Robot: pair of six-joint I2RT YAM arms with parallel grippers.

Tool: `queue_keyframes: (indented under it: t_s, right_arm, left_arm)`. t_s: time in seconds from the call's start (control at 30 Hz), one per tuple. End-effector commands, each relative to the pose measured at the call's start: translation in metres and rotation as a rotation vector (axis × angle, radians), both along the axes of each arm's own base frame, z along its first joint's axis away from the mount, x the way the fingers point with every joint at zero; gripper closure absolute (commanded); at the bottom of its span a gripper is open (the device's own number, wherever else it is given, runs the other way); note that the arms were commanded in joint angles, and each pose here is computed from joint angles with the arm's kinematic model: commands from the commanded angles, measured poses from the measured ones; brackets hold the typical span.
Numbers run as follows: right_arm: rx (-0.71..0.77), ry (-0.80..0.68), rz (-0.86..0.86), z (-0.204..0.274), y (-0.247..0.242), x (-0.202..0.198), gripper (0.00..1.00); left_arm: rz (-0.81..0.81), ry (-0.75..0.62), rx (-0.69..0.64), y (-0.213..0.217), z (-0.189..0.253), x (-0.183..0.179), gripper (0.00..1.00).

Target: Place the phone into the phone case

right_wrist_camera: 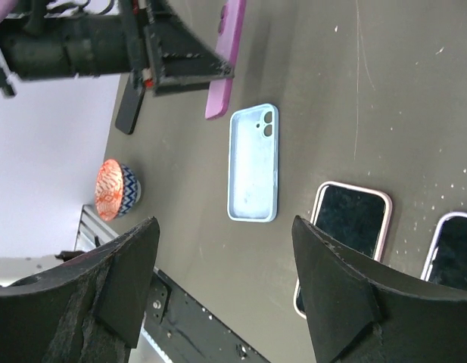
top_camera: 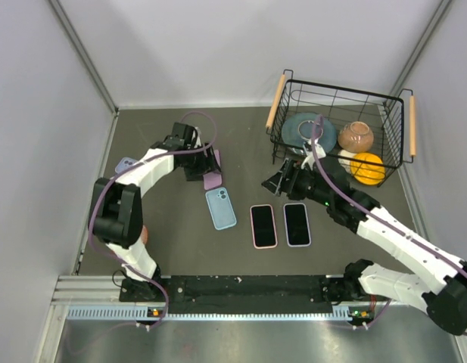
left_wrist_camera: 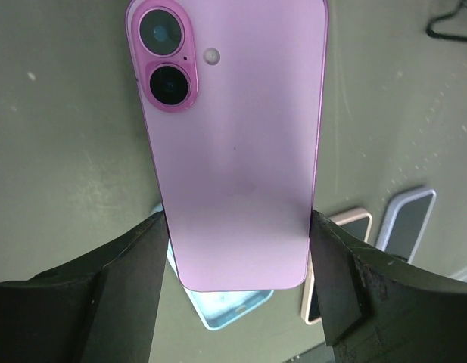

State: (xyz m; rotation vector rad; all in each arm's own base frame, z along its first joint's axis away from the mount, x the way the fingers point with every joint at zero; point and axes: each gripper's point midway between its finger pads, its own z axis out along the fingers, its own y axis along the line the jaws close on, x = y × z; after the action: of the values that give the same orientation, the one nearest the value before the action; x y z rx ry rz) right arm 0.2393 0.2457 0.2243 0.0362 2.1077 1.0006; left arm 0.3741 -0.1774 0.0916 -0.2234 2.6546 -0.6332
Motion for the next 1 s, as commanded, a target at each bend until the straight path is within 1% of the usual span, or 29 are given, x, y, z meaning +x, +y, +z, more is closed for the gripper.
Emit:
queue_keyframes:
  t_s: [0.0,0.07,0.1,0.13,0.17,0.2,0.23,0.27,0.3,0.37,0.5,0.6,0.8,0.93,0.97]
  right_arm:
    - [0.068,-0.039,-0.006,0.021,0.024,0.025,0.30]
    - [0.087,-0.035,-0.004,0.022,0.033,0.033,0.34]
    - [0.088,-0.030,-0.002,0.020,0.038,0.035,0.36]
    - [0.072,-0.007,0.003,0.008,0.045,0.040,0.38]
    - [0.080,0.000,0.010,0.009,0.051,0.043,0.44]
    - [0.092,-0.008,0.016,0.010,0.058,0.048,0.46]
    - [0.076,0.017,0.030,-0.002,0.066,0.050,0.49]
    - [0.081,0.021,0.037,-0.001,0.073,0.053,0.53]
    - [0.078,0.026,0.038,-0.004,0.077,0.055,0.54]
    - [0.066,0.050,0.049,-0.016,0.091,0.059,0.59]
    - [0.043,0.078,0.070,-0.032,0.109,0.063,0.61]
    - [0.018,0.098,0.070,-0.042,0.116,0.063,0.61]
    - [0.002,0.131,0.091,-0.057,0.131,0.063,0.62]
    - [-0.010,0.139,0.099,-0.062,0.137,0.059,0.69]
    - [-0.010,0.142,0.096,-0.063,0.137,0.060,0.73]
  left_arm:
    - [-0.067,-0.097,-0.168,-0.024,0.028,-0.015,1.00]
    - [-0.095,-0.131,-0.225,-0.032,0.039,-0.023,1.00]
    - [-0.100,-0.107,-0.234,-0.033,0.030,-0.034,1.00]
    - [-0.113,-0.123,-0.257,-0.038,0.036,-0.040,1.00]
    - [-0.126,-0.139,-0.277,-0.042,0.038,-0.042,1.00]
    - [-0.141,-0.117,-0.295,-0.044,0.033,-0.053,1.00]
    - [-0.148,-0.129,-0.310,-0.046,0.037,-0.058,1.00]
    - [-0.153,-0.125,-0.318,-0.049,0.037,-0.063,1.00]
    - [-0.154,-0.124,-0.322,-0.049,0.032,-0.069,1.00]
    - [-0.161,-0.144,-0.361,-0.053,0.039,-0.077,1.00]
    - [-0.173,-0.161,-0.391,-0.054,0.043,-0.088,1.00]
    - [-0.178,-0.173,-0.387,-0.052,0.044,-0.090,1.00]
    - [-0.202,-0.170,-0.418,-0.056,0.048,-0.095,1.00]
    - [-0.201,-0.184,-0.408,-0.054,0.048,-0.094,1.00]
    - [-0.200,-0.185,-0.407,-0.055,0.049,-0.094,1.00]
